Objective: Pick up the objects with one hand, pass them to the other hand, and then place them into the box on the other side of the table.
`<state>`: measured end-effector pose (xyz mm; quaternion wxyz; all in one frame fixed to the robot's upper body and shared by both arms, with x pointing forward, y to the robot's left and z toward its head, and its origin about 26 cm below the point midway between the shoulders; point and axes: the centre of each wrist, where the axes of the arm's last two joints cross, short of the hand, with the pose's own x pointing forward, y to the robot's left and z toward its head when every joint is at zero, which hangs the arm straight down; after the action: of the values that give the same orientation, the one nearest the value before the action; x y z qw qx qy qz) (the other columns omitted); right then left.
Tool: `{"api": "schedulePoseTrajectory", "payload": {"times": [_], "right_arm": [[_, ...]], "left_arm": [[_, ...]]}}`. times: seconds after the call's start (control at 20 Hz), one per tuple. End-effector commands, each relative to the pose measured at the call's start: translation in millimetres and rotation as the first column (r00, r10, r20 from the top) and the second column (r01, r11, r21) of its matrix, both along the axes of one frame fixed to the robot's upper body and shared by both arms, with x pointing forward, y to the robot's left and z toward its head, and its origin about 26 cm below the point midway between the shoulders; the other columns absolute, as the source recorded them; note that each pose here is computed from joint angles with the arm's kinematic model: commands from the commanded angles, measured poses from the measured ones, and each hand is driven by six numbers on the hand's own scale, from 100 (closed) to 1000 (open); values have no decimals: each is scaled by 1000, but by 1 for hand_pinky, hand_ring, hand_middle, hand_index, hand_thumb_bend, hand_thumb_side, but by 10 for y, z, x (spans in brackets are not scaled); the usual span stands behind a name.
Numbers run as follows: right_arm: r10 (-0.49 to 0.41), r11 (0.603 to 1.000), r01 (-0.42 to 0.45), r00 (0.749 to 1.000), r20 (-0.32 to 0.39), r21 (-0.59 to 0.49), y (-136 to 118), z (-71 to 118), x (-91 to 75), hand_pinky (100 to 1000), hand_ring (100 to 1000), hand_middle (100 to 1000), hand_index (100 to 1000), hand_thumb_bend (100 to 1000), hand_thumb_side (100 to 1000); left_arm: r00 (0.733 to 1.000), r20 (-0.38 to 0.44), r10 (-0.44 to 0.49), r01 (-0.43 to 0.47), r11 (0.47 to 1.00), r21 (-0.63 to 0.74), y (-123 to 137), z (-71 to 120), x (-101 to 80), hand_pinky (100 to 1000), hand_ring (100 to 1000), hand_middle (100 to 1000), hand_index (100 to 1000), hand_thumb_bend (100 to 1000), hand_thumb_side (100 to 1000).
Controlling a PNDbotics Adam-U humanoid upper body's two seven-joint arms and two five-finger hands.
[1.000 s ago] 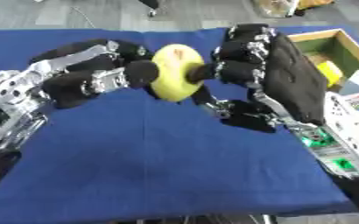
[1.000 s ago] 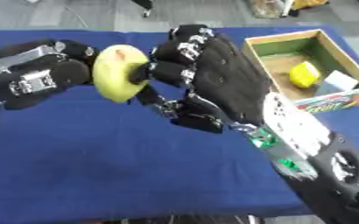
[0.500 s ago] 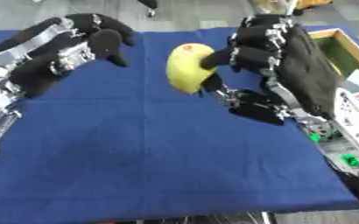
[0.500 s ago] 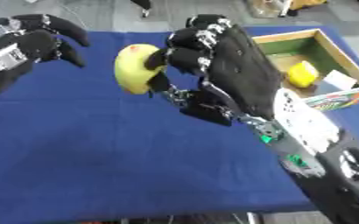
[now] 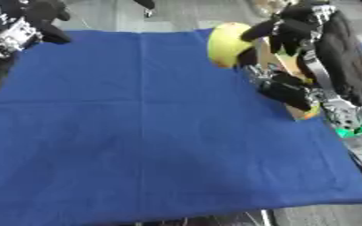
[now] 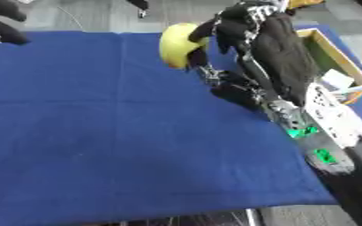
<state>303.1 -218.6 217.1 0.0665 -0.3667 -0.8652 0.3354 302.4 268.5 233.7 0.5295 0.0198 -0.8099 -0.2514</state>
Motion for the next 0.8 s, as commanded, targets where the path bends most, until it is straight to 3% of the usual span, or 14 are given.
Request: {"api": "schedulePoseTrajectory", "payload": {"times": [0.05,0.3,0.4,0.6,0.8], "right_arm": [[-143,987,143,990,-6,78,-291,164,-27,388,147,233,328,100,100],[-340,924,356,932,-123,141,-624,255,-60,391,122,208,310,100,100],[-408,887,438,892,-195,145,-755,266,3,402,108,191,301,100,100],[-479,811,567,785,-392,145,-1121,91,388,428,100,162,283,100,100],[-482,737,663,651,-587,130,-1617,-284,840,469,100,160,274,100,100]], "left_arm": [[997,60,49,-48,999,-19,93,67,-40,748,607,680,760,543,640],[994,88,68,-63,996,-56,155,-30,-61,748,605,670,759,542,633],[992,107,67,-60,996,-72,169,-61,-67,747,604,668,759,541,630],[988,145,51,-38,995,-89,176,-106,-73,749,604,663,760,539,624],[983,179,38,-17,993,-113,170,-149,-74,750,604,659,761,538,620]]}}
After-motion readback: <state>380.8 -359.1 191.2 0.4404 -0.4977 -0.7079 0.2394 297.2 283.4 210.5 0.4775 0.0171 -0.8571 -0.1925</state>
